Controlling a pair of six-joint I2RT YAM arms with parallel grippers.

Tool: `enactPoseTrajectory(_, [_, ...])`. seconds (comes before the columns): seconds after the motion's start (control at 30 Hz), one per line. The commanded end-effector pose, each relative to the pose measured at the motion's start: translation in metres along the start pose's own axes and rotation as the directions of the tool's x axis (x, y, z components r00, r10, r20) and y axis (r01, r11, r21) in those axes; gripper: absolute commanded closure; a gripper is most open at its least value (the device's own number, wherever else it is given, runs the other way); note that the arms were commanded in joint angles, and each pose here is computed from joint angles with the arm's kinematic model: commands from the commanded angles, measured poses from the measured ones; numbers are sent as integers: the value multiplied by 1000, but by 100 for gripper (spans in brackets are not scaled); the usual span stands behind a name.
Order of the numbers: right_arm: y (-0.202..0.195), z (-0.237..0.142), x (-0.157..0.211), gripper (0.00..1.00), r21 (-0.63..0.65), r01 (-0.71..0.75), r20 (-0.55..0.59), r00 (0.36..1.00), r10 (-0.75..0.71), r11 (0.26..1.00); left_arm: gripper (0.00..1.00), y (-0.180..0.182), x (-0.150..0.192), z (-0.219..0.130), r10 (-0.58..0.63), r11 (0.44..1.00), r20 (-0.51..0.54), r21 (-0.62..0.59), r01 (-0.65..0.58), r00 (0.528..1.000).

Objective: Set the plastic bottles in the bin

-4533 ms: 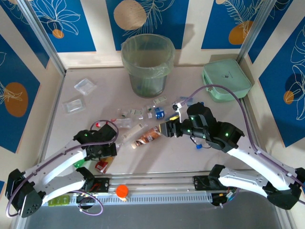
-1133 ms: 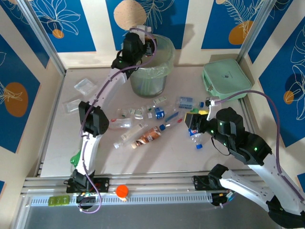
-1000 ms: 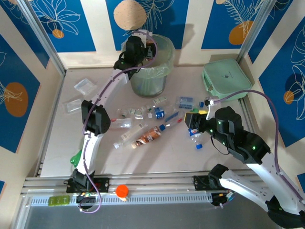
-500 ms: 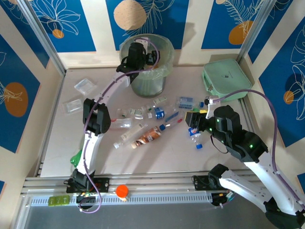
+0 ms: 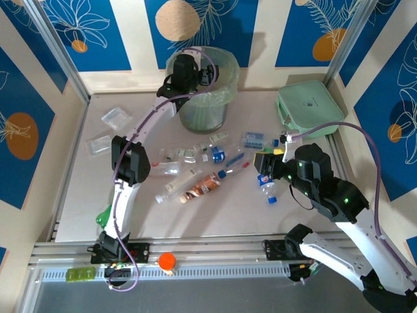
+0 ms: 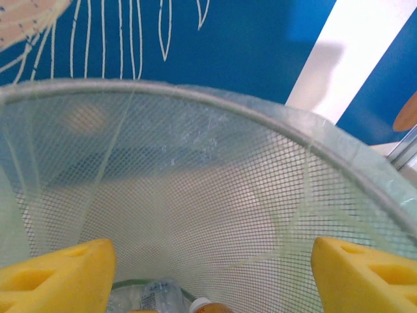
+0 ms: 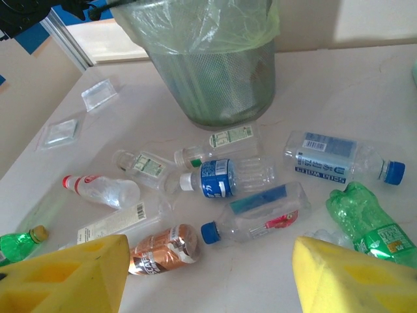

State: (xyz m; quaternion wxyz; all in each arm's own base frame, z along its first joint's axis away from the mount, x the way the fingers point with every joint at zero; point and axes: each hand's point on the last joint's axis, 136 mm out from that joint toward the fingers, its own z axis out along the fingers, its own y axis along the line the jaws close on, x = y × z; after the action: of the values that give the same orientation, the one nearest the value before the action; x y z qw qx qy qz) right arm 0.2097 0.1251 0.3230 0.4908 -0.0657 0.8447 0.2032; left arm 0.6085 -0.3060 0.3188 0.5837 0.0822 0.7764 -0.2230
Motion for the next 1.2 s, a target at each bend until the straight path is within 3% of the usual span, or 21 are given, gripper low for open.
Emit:
enactPoseTrajectory(0.0, [9, -16, -17, 33, -45, 15, 41, 999, -13, 999, 22, -19, -78, -48, 6, 999, 132, 51, -13, 991])
enactPoseTrajectory(0.27, [18, -34, -20, 33, -100, 16, 29, 1000, -13, 995, 21, -51, -132, -115, -27, 989, 187, 146, -1, 982])
enactPoseTrajectory(0.43, [23, -43, -10, 33, -153, -3, -8, 1000, 2, 988, 22, -43, -133, -164, -95, 994, 117, 73, 87, 989])
enactPoseTrajectory(0.7, [26, -42, 16, 33, -204, -69, -59, 997, 58, 977, 21, -25, -83, -248, -232, 973, 23, 19, 231, 972])
enactPoseTrajectory(0.8, [31, -41, 19, 34, -239, -88, -72, 995, 73, 967, 22, -22, -45, -272, -341, 939, -31, 27, 342, 940])
enactPoseTrajectory(0.9, [35, -40, 21, 34, -253, -101, -88, 993, 81, 962, 21, -3, -3, -295, -434, 900, -92, -80, 428, 896])
enactPoseTrajectory(1.0, [35, -37, 27, 34, -260, -117, -103, 990, 93, 958, 20, 35, 40, -329, -570, 790, -81, -326, 519, 817])
enactPoseTrajectory(1.1, [36, -31, 34, 34, -263, -138, -121, 987, 109, 955, 20, 69, 78, -371, -678, 622, -15, -544, 563, 735])
enactPoseTrajectory(1.17, [34, -28, 40, 34, -261, -148, -128, 985, 118, 954, 18, 87, 109, -400, -747, 472, 50, -662, 582, 663])
